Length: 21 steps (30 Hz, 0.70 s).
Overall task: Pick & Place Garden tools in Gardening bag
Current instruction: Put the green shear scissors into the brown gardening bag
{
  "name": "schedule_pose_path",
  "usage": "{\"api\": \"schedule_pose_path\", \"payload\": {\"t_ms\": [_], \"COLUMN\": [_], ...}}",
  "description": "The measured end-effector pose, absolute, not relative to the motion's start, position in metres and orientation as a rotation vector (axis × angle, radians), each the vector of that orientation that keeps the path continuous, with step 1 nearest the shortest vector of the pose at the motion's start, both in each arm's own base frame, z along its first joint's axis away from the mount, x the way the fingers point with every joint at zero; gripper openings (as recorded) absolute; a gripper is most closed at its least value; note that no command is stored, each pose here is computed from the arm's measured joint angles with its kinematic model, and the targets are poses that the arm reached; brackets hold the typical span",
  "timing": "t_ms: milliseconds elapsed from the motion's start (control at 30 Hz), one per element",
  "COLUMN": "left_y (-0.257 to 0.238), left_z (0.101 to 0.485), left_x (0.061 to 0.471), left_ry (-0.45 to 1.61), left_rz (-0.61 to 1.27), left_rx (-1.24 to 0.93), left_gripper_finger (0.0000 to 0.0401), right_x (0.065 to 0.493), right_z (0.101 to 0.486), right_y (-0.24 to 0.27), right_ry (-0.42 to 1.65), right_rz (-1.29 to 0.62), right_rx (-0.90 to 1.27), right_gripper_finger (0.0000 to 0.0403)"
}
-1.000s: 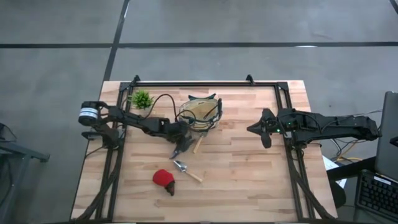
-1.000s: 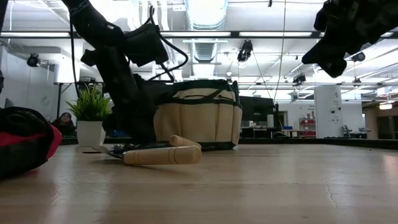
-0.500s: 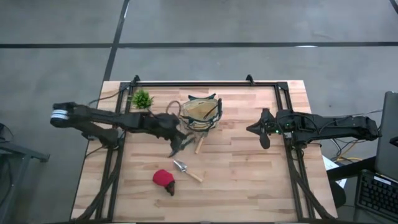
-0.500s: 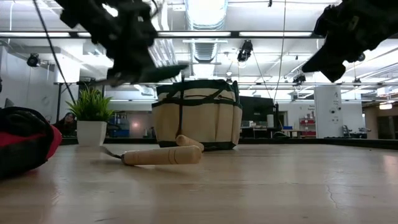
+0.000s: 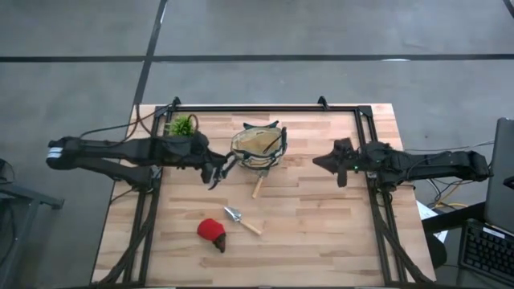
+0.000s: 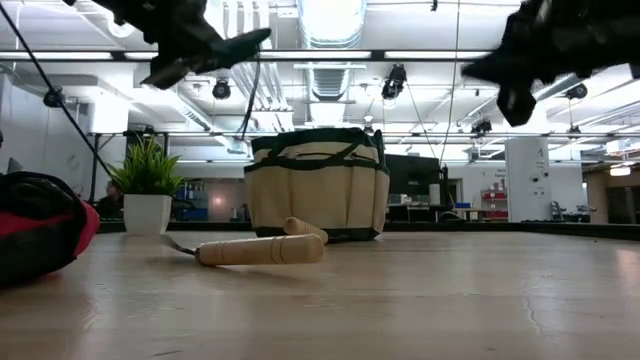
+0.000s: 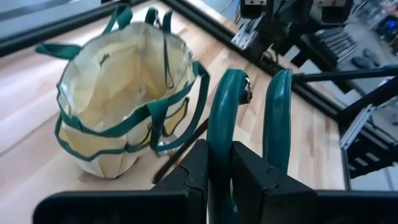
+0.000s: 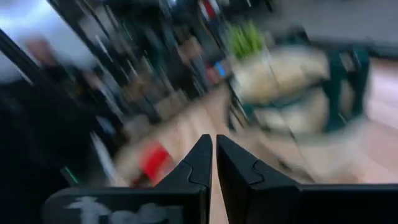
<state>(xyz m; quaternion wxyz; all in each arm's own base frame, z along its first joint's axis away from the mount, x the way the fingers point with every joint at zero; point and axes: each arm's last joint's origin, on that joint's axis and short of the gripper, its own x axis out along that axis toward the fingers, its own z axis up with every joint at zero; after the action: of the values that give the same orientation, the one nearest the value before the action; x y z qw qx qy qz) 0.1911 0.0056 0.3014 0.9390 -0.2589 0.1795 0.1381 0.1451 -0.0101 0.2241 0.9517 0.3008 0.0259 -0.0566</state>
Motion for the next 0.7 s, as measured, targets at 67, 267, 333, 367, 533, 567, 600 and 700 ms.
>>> {"api": "schedule_pose_path", "payload": {"t_ms": [67, 267, 333, 367, 533, 567, 600, 700], "left_y": [0.006, 0.006, 0.006, 0.005, 0.005, 0.005, 0.005, 0.005], "left_z": [0.305, 0.311, 0.313, 0.314, 0.316, 0.316, 0.316, 0.316], "left_x": [0.188, 0.184, 0.185, 0.186, 0.187, 0.187, 0.187, 0.187], "left_ry": [0.346, 0.297, 0.275, 0.263, 0.246, 0.246, 0.245, 0.243], "left_rz": [0.277, 0.264, 0.254, 0.246, 0.240, 0.240, 0.239, 0.238], "left_rx": [-0.532, -0.542, -0.543, -0.546, -0.546, -0.544, -0.541, -0.538], "left_gripper_finger": [0.0043, 0.0043, 0.0043, 0.0043, 0.0043, 0.0043, 0.0043, 0.0043], "right_x": [0.145, 0.145, 0.147, 0.150, 0.167, 0.170, 0.173, 0.184], "right_z": [0.231, 0.247, 0.247, 0.247, 0.238, 0.236, 0.235, 0.238], "right_y": [-0.011, -0.011, -0.011, -0.011, -0.012, -0.012, -0.013, -0.013], "right_ry": [-0.079, -0.329, -0.334, -0.323, -0.182, -0.160, -0.145, -0.122], "right_rz": [-0.090, -0.019, -0.019, -0.023, -0.068, -0.075, -0.078, -0.083], "right_rx": [0.622, 0.619, 0.619, 0.619, 0.623, 0.629, 0.648, 0.709], "right_gripper_finger": [0.0018, 0.0018, 0.0018, 0.0018, 0.0018, 0.0018, 0.0018, 0.0018]}}
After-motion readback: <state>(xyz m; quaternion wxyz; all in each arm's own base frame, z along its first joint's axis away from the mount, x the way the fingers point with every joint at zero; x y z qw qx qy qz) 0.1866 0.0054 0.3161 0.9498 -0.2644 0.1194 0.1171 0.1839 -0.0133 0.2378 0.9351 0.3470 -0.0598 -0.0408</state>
